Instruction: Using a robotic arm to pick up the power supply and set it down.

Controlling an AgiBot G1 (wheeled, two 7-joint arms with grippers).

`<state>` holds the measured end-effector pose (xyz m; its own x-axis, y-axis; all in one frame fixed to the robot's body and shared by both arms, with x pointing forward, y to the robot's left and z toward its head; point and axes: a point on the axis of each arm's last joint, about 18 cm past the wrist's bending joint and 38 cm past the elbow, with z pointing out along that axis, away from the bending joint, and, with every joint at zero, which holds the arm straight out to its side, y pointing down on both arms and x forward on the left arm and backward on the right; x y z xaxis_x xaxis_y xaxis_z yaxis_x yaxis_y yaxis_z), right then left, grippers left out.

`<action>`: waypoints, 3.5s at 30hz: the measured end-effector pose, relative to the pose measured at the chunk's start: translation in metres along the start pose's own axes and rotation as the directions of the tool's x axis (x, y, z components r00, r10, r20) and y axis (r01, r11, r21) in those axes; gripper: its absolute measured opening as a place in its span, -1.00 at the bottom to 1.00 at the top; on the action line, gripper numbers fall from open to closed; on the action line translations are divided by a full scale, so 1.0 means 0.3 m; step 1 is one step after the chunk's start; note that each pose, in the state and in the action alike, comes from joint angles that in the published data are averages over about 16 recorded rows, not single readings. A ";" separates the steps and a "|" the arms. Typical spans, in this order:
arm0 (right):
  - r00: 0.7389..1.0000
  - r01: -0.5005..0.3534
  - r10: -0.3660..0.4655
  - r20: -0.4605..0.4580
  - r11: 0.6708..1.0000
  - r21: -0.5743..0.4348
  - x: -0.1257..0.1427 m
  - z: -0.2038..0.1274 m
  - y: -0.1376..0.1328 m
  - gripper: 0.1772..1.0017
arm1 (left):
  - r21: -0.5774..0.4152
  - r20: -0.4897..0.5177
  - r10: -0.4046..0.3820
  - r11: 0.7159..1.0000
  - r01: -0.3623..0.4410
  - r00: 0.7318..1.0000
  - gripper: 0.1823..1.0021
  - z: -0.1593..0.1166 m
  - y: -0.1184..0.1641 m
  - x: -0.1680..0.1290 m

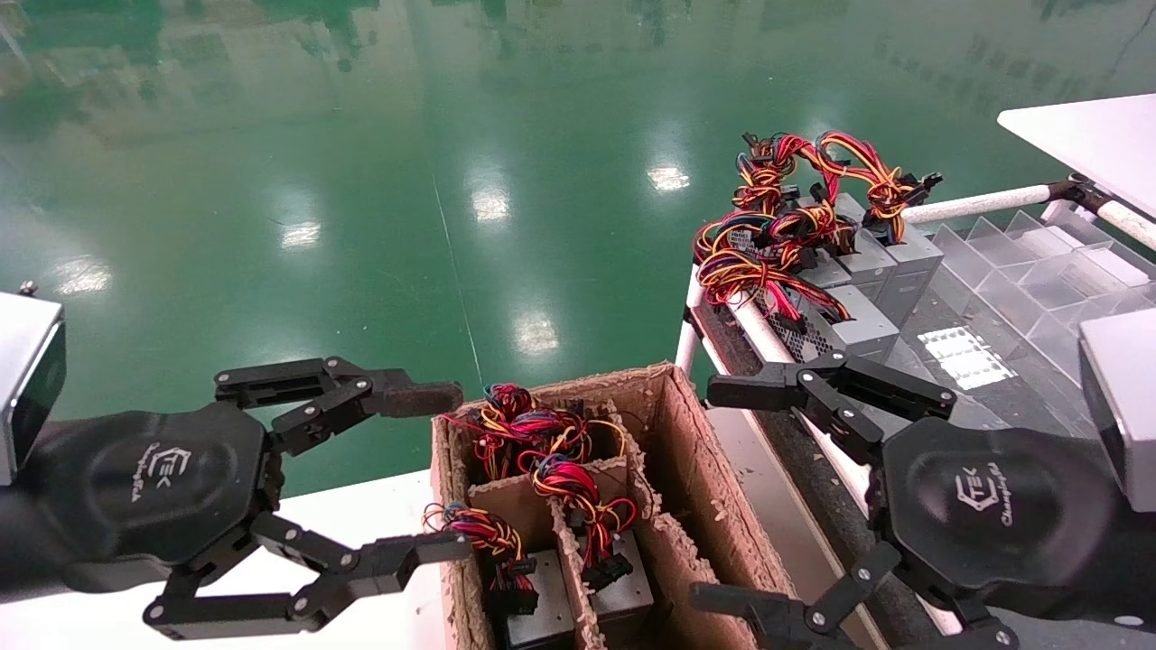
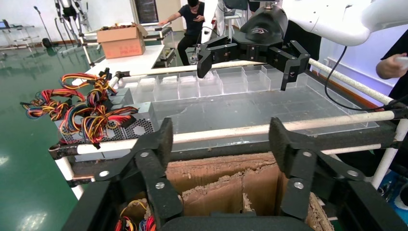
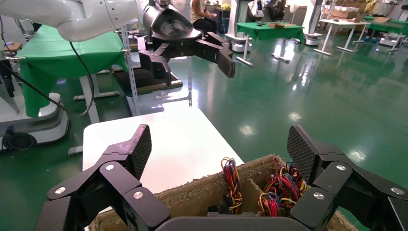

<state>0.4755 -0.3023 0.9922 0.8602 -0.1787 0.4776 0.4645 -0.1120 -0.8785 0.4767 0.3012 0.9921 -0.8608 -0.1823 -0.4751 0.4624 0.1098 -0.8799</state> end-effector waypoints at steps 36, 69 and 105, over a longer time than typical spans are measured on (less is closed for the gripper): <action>1.000 0.000 0.000 0.000 1.000 0.000 0.000 0.000 0.000 1.00 | 0.000 0.000 0.000 1.000 0.000 1.000 -0.94 0.000 0.000 0.000; 0.987 -0.133 0.126 -0.101 0.989 -0.060 0.121 0.070 0.170 1.00 | 0.000 0.000 0.000 1.000 0.000 1.000 0.03 0.000 0.000 0.000; 0.981 -0.195 0.189 -0.051 0.929 -0.314 0.315 0.454 0.490 0.79 | 0.000 0.000 0.000 1.000 0.000 1.000 1.00 0.000 0.000 -0.001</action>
<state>0.6538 -0.2024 0.9063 0.9205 -0.2465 0.3031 0.1975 -0.3758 -0.9054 0.4768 0.3013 0.9920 -0.8609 -0.1827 -0.4749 0.4621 0.1098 -0.8800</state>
